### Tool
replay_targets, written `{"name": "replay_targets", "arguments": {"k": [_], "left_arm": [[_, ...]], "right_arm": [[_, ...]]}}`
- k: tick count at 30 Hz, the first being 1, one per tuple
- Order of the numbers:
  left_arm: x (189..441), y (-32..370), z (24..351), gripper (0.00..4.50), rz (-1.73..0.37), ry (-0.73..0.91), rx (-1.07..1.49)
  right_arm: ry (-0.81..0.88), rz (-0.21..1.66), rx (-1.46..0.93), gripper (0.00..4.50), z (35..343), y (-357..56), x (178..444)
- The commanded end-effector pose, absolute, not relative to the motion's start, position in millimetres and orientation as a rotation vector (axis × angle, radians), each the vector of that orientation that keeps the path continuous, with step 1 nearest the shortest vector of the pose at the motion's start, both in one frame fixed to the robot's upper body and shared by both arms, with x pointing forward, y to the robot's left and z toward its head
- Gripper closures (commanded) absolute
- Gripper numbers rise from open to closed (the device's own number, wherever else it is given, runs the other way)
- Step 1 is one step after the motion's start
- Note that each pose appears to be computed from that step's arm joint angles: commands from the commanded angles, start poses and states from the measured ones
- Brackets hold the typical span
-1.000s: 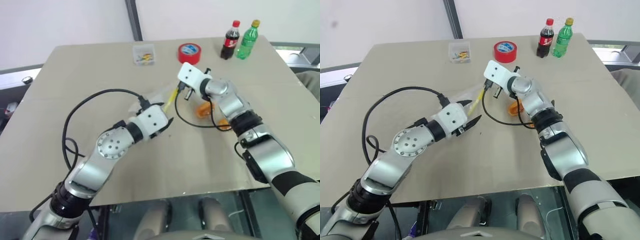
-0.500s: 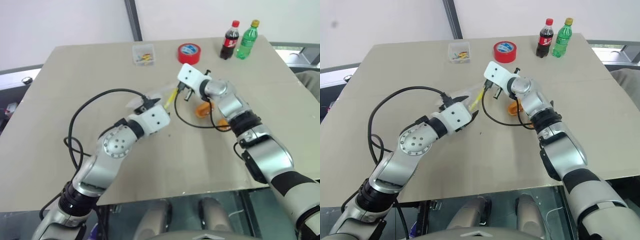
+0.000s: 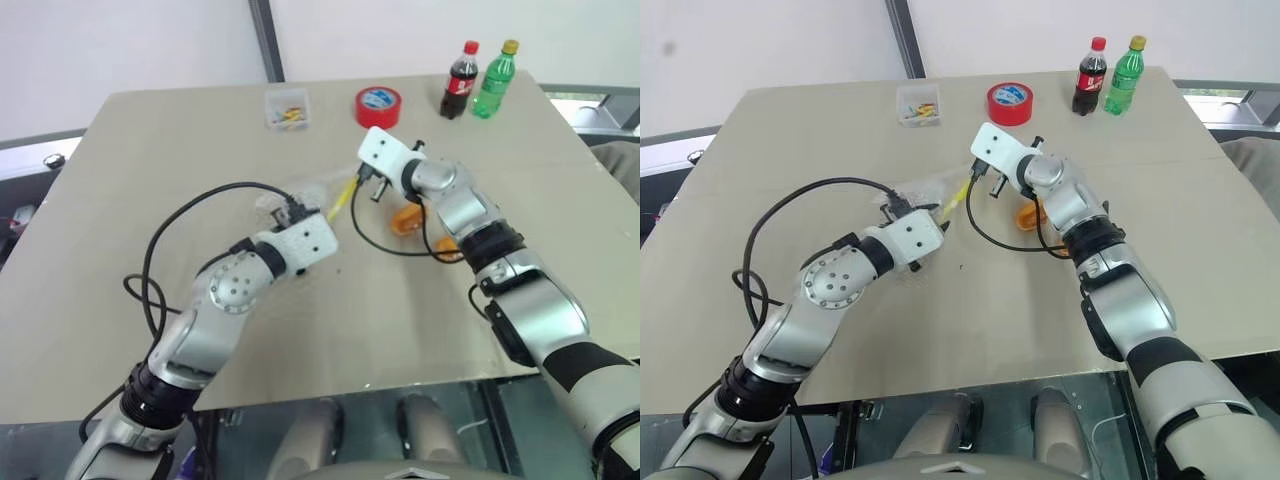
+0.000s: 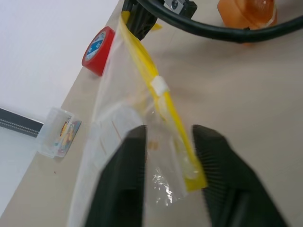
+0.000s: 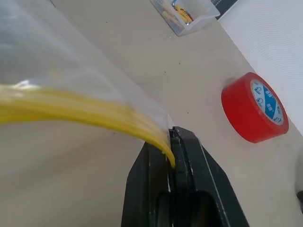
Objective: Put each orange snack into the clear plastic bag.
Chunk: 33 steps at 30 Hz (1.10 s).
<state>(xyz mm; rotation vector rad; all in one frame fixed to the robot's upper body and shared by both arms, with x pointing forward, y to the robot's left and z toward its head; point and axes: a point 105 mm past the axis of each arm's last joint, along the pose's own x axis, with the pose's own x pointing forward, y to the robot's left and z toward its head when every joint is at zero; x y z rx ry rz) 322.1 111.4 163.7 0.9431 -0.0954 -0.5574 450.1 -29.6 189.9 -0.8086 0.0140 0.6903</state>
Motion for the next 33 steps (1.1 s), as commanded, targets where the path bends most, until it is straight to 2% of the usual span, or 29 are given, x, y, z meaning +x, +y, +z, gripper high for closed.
{"name": "replay_targets", "arguments": {"k": [1,7,8,9,11,12,16,18,21,22,33], "left_arm": [[324,116,178,4.47,-0.523,-0.155,0.962],[334,130,197,4.47,-0.515,-0.244,0.933],[335,131,199,4.5,-0.531,-0.259,0.929],[336,134,200,4.5,-0.538,-0.258,0.908],[339,140,204,4.5,-0.551,-0.275,0.844],[340,142,205,4.5,-0.558,-0.284,0.834],[343,151,200,4.5,-0.614,-0.267,0.803],[342,151,200,4.5,-0.632,-0.269,0.777],[340,149,197,4.5,-0.67,-0.275,0.76],[338,147,196,4.5,-0.69,-0.278,0.76],[331,142,195,4.5,-0.725,-0.284,0.738]], "right_arm": [[-0.054,0.673,-0.798,4.5,210,-28,448],[-0.052,0.728,-0.834,4.5,200,-42,432],[-0.056,0.721,-0.83,3.91,200,-45,429],[-0.057,0.716,-0.824,3.72,199,-50,426],[-0.074,0.69,-0.786,2.7,198,-57,418],[-0.075,0.676,-0.754,2.58,198,-61,413],[-0.051,0.688,-0.608,2.58,198,-72,387],[-0.036,0.714,-0.43,3.03,204,-65,374],[-0.009,0.763,-0.229,4.25,207,-46,361],[-0.001,0.77,-0.18,4.39,208,-40,359],[0.037,0.82,-0.068,4.39,206,-10,356]]}}
